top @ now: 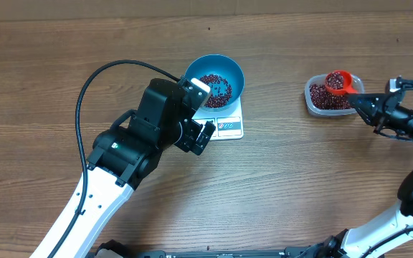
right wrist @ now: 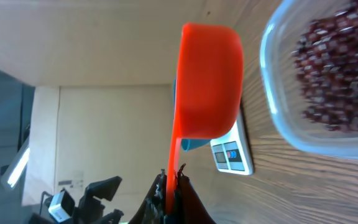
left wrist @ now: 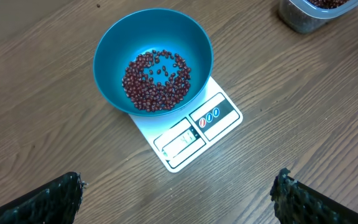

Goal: Scoop item into bowl and weigh 150g on scale
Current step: 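Lift the filled scoop and carry it left toward the teal bowl, then tilt the scoop over the teal bowl to pour beans in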

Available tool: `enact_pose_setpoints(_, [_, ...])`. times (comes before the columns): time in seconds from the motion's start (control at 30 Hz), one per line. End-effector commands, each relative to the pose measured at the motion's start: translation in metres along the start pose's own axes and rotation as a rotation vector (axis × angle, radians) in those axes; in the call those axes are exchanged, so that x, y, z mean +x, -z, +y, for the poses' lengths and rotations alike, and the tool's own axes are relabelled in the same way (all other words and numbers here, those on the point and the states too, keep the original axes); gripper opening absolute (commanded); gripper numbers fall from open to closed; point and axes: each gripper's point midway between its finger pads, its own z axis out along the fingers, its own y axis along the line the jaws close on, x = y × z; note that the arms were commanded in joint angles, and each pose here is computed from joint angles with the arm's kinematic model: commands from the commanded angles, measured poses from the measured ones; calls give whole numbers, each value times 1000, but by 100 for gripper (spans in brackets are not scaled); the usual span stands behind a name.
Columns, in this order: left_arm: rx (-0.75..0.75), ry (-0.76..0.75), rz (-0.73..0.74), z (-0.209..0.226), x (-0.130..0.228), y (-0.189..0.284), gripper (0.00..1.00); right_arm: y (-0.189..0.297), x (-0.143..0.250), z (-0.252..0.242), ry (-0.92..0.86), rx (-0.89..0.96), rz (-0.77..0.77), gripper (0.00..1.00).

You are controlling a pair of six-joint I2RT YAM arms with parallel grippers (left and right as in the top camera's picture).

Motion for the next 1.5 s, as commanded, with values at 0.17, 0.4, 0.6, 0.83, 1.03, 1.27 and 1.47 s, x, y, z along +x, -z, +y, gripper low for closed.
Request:
enact_pose_setpoints(0.17, [6,19,8,0,2,-2,100,-52,22,38,63,-179,118,4])
enact_pose_setpoints(0.4, [6,19,8,0,2,-2,100,-88,48,48,86,-200,235,4])
enact_pose_setpoints(0.6, [6,19,8,0,2,-2,99,-115,70,57,131,-232,323,4])
enact_pose_setpoints(0.83, [6,19,14,0,3,-4,100,-150,86,64,141,-241,438,4])
enact_pose_setpoints(1.03, [7,18,14,-1,3,-4,100,-179,88,59,125,-144,482,4])
enact_pose_setpoints(1.27, [7,19,14,0,3,-4,100,-214,87,59,151,-57,470,4])
enact_pose_setpoints(1.47, [6,19,15,0,3,-5,100,-240,83,62,321,-30,414,4])
